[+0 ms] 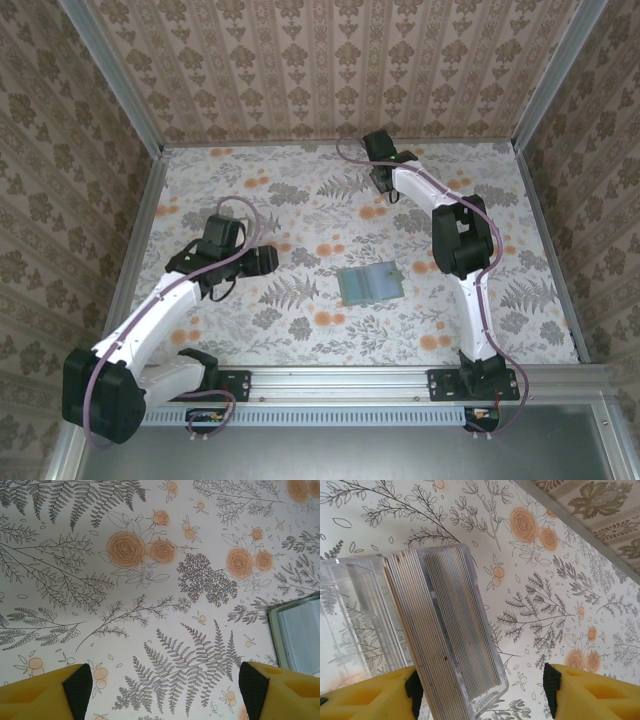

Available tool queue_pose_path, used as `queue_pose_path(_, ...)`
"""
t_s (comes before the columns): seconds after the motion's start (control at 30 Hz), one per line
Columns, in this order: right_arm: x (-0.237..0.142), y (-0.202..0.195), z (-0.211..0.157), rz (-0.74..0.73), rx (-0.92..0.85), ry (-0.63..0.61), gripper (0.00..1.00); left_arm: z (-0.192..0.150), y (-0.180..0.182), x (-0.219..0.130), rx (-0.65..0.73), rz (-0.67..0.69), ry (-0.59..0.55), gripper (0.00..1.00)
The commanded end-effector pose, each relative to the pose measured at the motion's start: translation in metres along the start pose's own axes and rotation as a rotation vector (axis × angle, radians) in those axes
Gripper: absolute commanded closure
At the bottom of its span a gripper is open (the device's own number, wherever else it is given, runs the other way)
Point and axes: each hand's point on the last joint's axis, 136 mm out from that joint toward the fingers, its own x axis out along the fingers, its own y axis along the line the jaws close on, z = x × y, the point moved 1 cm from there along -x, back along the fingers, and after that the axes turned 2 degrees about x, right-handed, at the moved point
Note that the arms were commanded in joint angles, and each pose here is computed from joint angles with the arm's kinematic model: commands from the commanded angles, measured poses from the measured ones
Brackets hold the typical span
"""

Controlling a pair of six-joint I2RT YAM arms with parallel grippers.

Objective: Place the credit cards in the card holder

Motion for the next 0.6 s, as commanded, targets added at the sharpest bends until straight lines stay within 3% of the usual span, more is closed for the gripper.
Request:
queue_pose_path(0.0, -0.021, -0.018, 0.014, -0.037, 0.006, -0.05, 0.37, -0.003, 0.001, -0.002, 0.004, -0.017, -0.021, 0.2)
queue_pose_path(0.2, -0.024, -0.015, 0.015, -0.038, 0.001, -0.065, 0.41, -0.013, 0.0, -0.002, -0.016, -0.05, -0.018, 0.18)
queue_pose_path(0.3, -0.024, -0.016, 0.015, -0.043, -0.004, -0.061, 0.43, -0.017, 0.004, -0.002, -0.023, -0.034, -0.023, 0.11)
queue_pose_path(0.4, -0.023, -0.018, 0.014, -0.049, -0.006, -0.062, 0.48, -0.016, 0.001, -0.002, -0.022, -0.056, -0.026, 0.09)
queue_pose_path(0.43, -0.022, -0.017, 0.014, -0.049, -0.008, -0.063, 0.5, -0.016, -0.001, -0.002, -0.02, -0.064, -0.031, 0.0)
queue_pose_path(0.57, -0.022, -0.014, 0.013, -0.042, -0.016, -0.055, 0.6, -0.015, 0.0, -0.001, -0.032, -0.067, -0.05, 0.0)
